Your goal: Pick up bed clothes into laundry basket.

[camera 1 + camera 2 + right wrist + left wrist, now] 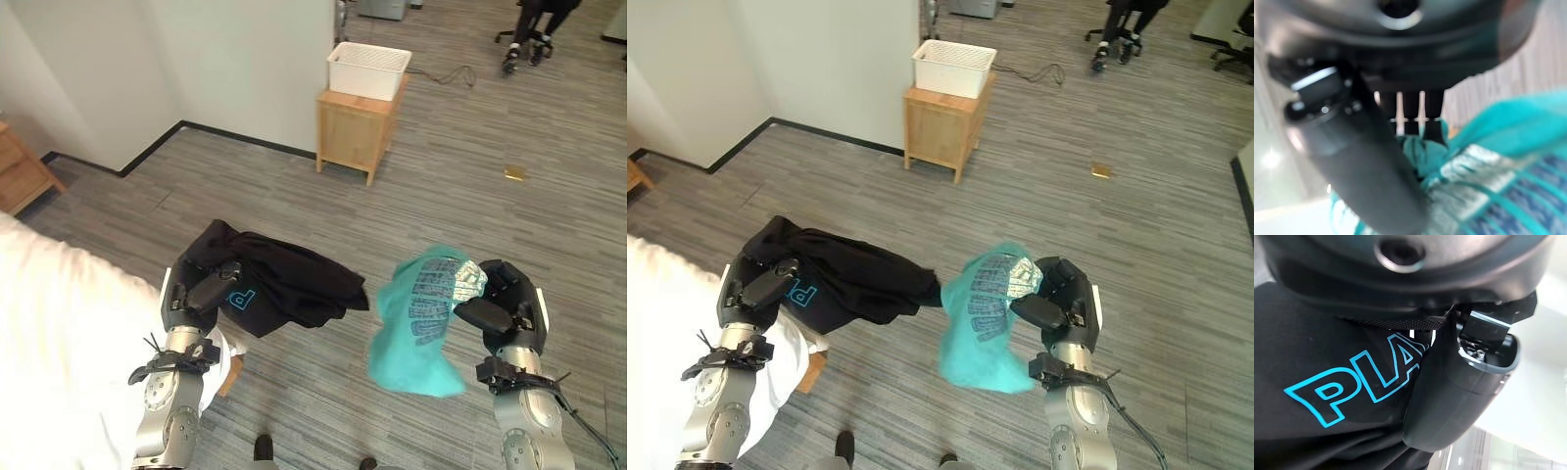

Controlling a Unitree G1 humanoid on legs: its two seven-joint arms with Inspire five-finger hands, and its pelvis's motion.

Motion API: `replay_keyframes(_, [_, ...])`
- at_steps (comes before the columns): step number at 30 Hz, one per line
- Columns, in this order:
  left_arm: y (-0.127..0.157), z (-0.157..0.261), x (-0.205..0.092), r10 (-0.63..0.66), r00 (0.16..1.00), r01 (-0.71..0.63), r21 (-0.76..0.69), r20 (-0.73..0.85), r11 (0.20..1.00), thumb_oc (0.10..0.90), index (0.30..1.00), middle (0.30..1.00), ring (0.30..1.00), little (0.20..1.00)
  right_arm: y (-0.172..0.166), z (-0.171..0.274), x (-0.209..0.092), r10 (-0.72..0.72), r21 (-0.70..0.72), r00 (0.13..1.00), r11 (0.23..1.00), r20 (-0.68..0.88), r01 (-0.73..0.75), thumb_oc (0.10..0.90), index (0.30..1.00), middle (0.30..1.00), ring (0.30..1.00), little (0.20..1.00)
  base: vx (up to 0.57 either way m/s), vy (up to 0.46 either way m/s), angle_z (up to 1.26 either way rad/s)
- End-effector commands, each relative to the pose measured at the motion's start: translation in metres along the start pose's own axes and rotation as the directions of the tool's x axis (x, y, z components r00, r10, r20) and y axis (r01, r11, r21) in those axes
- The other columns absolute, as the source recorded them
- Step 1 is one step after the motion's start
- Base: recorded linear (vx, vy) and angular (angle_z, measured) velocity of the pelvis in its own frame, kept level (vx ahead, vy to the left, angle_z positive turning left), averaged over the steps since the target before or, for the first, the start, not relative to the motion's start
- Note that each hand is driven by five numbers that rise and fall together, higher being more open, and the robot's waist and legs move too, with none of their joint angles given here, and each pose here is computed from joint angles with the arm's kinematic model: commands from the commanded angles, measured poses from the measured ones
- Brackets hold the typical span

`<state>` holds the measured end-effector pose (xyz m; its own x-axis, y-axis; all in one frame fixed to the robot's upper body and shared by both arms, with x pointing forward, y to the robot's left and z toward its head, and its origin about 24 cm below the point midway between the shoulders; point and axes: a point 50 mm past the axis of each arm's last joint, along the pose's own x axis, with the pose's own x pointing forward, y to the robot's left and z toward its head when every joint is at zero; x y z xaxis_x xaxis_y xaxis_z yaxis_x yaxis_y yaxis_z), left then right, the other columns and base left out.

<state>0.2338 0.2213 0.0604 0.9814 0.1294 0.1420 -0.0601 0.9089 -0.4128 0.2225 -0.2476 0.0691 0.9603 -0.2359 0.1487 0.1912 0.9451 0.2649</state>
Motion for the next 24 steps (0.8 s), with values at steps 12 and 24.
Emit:
replay_keyframes(12, [0.024, 0.08, -0.003, 0.015, 0.936, -0.085, 0.186, 0.352, 0.979, 0.4, 0.3, 0.3, 0.3, 0.3, 0.008, 0.051, 0.019, 0.052, 0.012, 0.958, 0.998, 0.284, -0.058, 0.4, 0.3, 0.3, 0.3, 0.3, 0.0, 0.007, -0.04])
replay_keyframes(24, [0.007, 0.081, 0.021, -0.021, 0.927, -0.046, 0.169, 0.375, 0.985, 0.4, 0.3, 0.3, 0.3, 0.3, 0.016, 0.053, 0.024, 0.042, -0.012, 0.95, 0.999, 0.309, -0.041, 0.4, 0.3, 0.3, 0.3, 0.3, 0.11, 0.114, -0.05])
